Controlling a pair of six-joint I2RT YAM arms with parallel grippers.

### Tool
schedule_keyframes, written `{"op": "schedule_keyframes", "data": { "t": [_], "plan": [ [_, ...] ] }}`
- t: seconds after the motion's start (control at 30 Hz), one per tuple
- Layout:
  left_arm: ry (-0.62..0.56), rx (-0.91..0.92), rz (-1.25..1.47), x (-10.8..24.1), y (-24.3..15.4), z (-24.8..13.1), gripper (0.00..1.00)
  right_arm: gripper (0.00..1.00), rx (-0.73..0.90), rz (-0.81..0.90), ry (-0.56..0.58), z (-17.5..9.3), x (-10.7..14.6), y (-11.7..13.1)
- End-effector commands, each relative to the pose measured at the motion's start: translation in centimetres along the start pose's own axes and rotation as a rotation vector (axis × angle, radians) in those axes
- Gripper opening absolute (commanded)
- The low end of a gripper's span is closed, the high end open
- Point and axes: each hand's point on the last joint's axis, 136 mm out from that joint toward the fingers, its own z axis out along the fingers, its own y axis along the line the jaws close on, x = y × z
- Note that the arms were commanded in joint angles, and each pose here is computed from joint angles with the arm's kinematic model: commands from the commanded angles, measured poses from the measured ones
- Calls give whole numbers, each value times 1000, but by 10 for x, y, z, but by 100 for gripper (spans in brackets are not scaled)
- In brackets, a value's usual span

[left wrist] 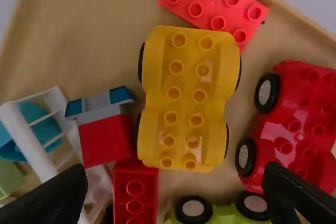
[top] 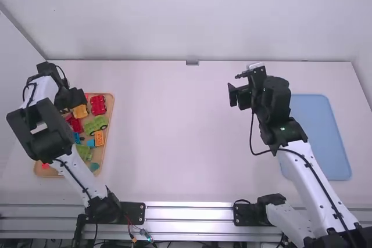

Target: Assemble lego blocks to make yellow taxi

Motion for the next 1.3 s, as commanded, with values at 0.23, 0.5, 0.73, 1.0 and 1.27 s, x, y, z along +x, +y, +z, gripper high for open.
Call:
{"op": "schedule_keyframes", "data": {
  "t": [0.23,0.5,0.73,1.0,1.27],
  "plan": [
    [36,13,31,1,-7,29,82,99,-2,0,-26,-2,-15,0],
    [28,13,22,-1,-6,30,80,99,-3,0,-22,-2,-14,0],
    [-36,50,27,-16,-12,31,76,99,-4,1,-10,-2,-11,0],
    [-35,89,42,-8,-20,42,77,99,-5,1,-4,-2,-9,0],
    [11,3,-6,9,-5,52,74,99,-5,2,-3,-2,-9,0]
  ]
}}
